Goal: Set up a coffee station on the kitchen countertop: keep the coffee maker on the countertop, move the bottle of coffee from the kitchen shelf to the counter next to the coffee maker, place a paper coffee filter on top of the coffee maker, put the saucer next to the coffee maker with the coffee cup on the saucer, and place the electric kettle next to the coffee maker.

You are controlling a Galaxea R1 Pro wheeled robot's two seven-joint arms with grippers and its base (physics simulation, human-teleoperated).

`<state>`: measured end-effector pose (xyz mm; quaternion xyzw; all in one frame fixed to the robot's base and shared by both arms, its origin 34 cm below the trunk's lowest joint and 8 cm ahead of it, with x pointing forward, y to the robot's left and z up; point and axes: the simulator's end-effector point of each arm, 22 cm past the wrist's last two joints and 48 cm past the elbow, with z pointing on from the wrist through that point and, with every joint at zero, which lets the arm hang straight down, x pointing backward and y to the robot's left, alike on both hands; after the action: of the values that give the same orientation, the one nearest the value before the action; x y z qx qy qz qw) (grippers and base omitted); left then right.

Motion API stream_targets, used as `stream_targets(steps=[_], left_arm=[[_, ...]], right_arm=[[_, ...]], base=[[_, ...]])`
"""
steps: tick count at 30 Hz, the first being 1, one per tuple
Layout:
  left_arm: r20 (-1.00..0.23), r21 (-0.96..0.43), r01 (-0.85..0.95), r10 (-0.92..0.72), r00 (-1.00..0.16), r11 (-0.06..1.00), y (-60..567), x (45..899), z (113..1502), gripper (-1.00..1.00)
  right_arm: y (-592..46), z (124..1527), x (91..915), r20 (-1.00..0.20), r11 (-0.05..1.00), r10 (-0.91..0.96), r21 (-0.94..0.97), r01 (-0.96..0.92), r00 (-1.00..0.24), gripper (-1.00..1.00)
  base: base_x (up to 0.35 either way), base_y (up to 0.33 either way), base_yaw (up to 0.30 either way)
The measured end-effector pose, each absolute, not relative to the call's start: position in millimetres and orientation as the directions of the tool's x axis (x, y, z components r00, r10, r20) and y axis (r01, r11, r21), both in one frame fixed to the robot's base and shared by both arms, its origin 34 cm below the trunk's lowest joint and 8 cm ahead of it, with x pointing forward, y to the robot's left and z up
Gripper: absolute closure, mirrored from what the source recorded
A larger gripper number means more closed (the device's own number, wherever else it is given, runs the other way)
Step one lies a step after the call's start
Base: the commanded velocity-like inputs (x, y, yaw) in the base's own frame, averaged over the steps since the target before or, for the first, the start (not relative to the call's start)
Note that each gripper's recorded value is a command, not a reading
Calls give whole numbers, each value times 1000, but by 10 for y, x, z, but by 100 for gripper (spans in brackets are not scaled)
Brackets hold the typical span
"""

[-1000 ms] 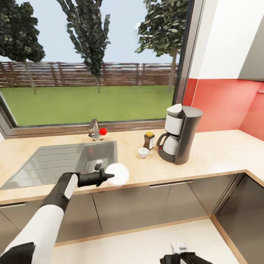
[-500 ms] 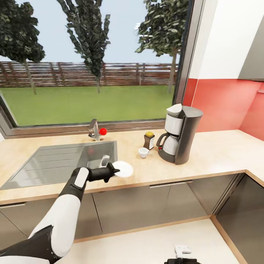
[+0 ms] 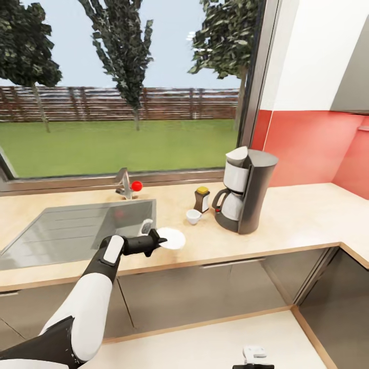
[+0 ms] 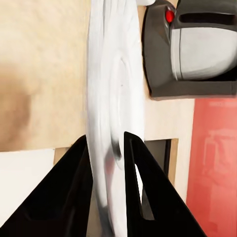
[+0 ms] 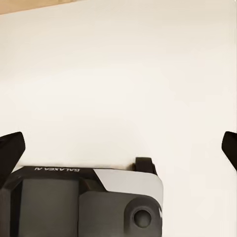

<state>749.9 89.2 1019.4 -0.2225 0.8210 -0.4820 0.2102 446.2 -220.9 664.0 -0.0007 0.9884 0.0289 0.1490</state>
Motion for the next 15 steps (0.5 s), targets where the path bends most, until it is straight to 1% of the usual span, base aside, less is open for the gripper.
stream_targets(steps=[5,15], left_arm=[[-129,-885,-164,-568,-813,436,890,7499,10190,100],[-126,-883,-166,-564,-816,438,876,7482,10163,100]], right_arm=[[-2211,6637,4457,-294,998,7,56,-10,-956,-100],[-2218,6635,4456,-293,998,6,54,-10,-956,-100]], base=[[137,-241,0],[11,-271,0]])
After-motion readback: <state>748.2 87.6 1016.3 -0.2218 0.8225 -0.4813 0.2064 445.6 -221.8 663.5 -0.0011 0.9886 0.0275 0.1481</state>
